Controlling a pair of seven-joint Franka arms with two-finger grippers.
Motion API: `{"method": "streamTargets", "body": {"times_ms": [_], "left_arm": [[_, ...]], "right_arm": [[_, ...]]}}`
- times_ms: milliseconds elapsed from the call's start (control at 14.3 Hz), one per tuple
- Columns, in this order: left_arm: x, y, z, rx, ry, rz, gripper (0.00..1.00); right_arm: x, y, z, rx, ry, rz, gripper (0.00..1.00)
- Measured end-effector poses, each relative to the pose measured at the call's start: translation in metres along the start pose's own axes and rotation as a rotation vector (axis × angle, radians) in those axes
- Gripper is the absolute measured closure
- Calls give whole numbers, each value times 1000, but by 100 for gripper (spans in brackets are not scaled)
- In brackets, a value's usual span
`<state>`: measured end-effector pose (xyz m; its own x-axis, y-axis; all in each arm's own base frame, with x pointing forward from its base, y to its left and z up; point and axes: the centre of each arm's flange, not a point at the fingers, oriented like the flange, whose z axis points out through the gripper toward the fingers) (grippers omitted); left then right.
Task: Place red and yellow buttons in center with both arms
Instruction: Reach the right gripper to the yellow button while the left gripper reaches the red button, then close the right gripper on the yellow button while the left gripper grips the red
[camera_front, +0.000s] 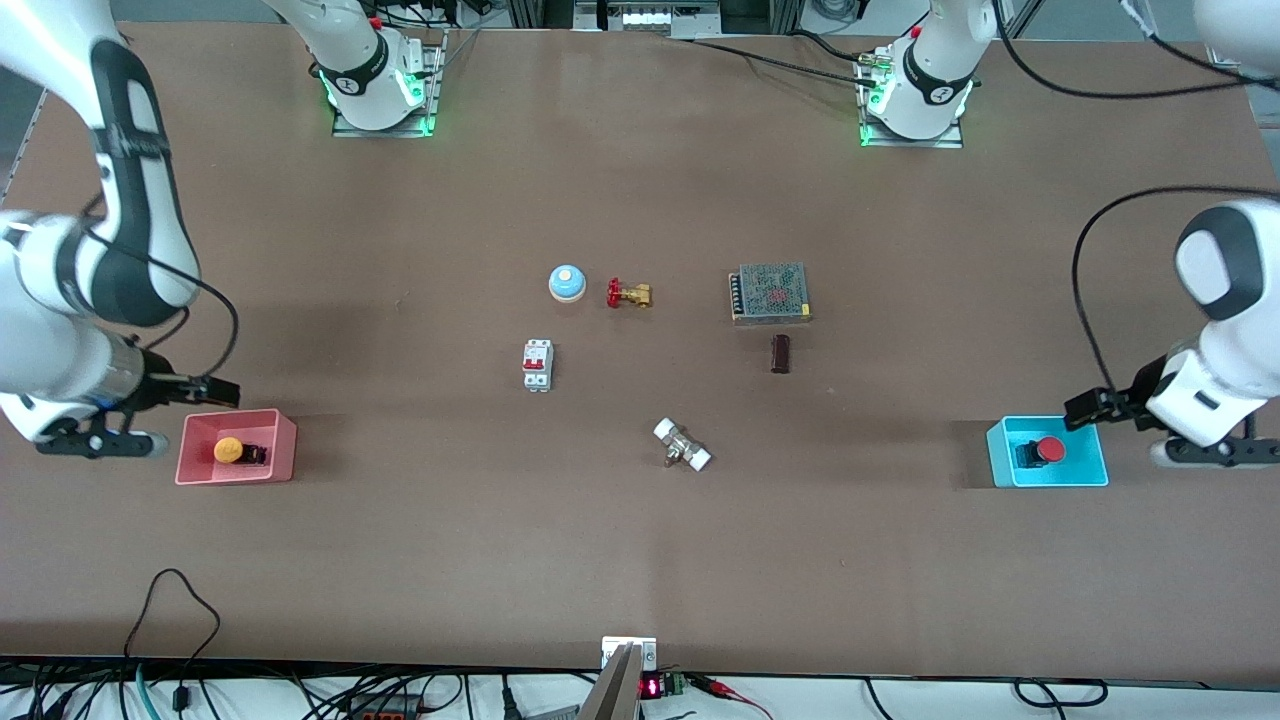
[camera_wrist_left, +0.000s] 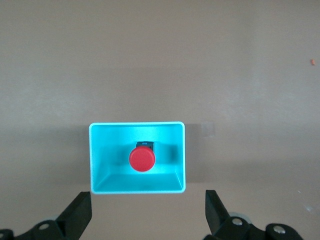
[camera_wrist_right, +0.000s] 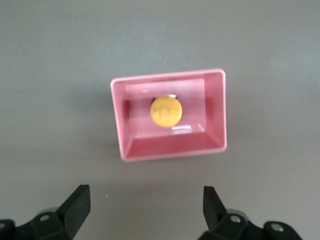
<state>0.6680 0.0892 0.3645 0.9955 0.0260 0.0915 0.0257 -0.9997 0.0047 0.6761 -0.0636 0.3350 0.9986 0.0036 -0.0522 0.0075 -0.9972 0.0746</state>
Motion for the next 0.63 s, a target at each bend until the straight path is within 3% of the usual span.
{"method": "streamTargets", "body": {"times_ms": [349,628], "left_arm": [[5,-6,70,-3,4,-5,0],[2,-13,114,-5,-7,-7,0]], "right_arm": [[23,-2,58,-20,41,-68,0],[33,6,72,-29,60,-64,0]]}}
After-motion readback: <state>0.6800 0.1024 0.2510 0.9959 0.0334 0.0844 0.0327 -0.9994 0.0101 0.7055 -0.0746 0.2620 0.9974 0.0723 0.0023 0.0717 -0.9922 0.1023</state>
